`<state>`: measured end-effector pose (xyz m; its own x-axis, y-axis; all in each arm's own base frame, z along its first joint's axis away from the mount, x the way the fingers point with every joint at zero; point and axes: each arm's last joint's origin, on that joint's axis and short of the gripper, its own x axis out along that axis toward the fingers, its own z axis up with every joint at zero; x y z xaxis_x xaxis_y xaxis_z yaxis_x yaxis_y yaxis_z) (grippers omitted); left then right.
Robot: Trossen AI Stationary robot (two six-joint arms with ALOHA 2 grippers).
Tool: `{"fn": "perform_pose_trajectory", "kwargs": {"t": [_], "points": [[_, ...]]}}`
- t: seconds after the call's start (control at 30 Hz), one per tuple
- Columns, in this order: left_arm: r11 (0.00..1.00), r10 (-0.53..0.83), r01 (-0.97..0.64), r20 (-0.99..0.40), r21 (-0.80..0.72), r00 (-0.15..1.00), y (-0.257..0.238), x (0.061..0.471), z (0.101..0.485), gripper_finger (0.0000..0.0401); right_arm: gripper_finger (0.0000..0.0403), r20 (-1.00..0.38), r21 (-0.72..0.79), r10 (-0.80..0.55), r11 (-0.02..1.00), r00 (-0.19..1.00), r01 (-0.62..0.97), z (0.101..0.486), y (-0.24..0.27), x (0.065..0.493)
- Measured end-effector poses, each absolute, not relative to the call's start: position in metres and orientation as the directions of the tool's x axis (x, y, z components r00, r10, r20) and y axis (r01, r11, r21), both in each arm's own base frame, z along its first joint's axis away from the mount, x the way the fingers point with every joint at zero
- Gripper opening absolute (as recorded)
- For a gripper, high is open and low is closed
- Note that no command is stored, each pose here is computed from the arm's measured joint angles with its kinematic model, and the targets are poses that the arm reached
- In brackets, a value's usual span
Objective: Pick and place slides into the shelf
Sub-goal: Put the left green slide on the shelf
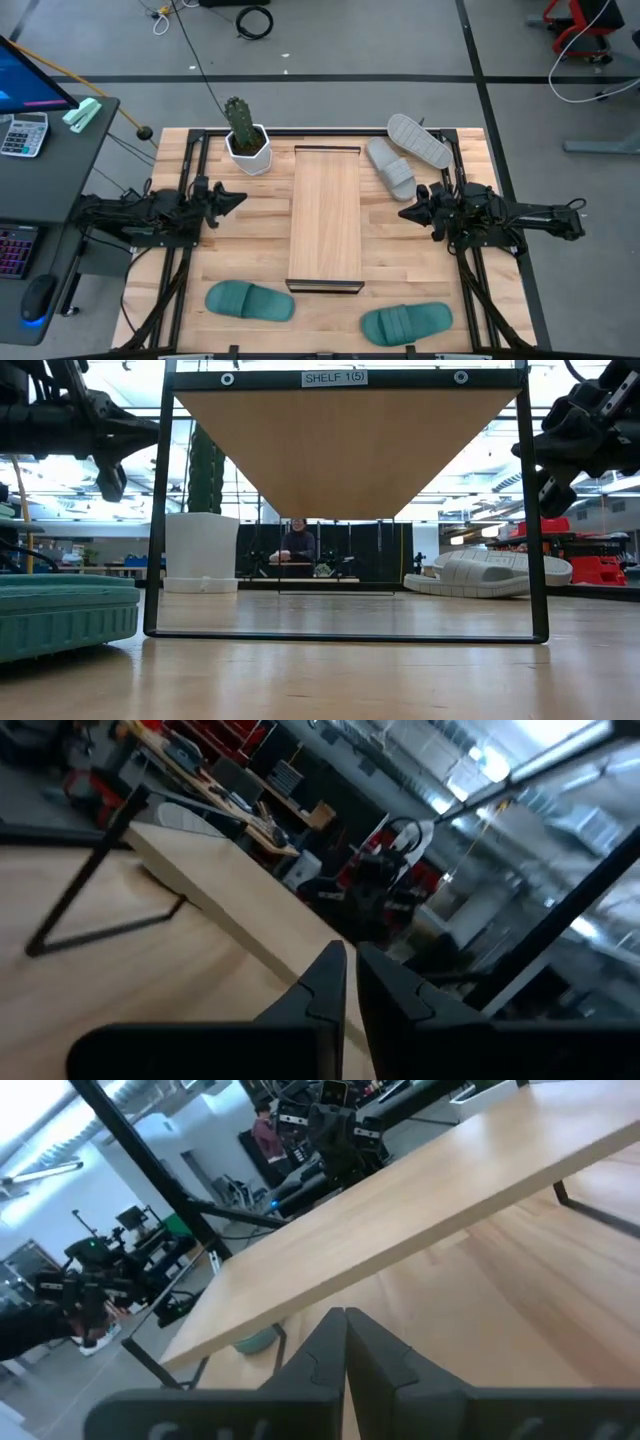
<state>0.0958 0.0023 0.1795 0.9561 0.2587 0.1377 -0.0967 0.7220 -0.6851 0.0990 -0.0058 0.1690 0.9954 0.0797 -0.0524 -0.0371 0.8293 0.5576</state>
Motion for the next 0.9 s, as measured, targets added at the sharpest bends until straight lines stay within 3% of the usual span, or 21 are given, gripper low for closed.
{"fn": "perform_pose_trajectory", "kwargs": {"t": [0.3, 0.47, 0.63, 0.77, 0.9], "points": [[0.727, 0.284, -0.111, 0.15, -0.678, 0.947, 0.003, 0.095, 0.181, 0.0029, 0.0018, -0.054, 0.633, -0.043, 0.771, 0.998, 0.067, 0.168, -0.009, 0.099], [0.653, 0.284, -0.084, 0.141, -0.753, 0.948, 0.003, 0.096, 0.18, 0.0032, 0.0018, -0.053, 0.752, -0.134, 0.646, 0.99, 0.128, 0.168, -0.012, 0.099], [0.659, 0.268, -0.085, 0.128, -0.747, 0.955, 0.003, 0.096, 0.179, 0.0046, 0.0018, -0.05, 0.839, -0.221, 0.52, 0.974, 0.161, 0.169, -0.015, 0.098], [0.685, 0.234, -0.068, 0.131, -0.725, 0.963, 0.002, 0.096, 0.179, 0.0058, 0.0018, -0.026, 0.848, -0.28, 0.502, 0.96, 0.169, 0.171, -0.016, 0.098], [0.646, 0.233, -0.053, 0.131, -0.761, 0.964, 0.002, 0.096, 0.179, 0.0075, 0.0018, 0.047, 0.845, -0.314, 0.519, 0.948, 0.13, 0.18, -0.017, 0.097]]}}
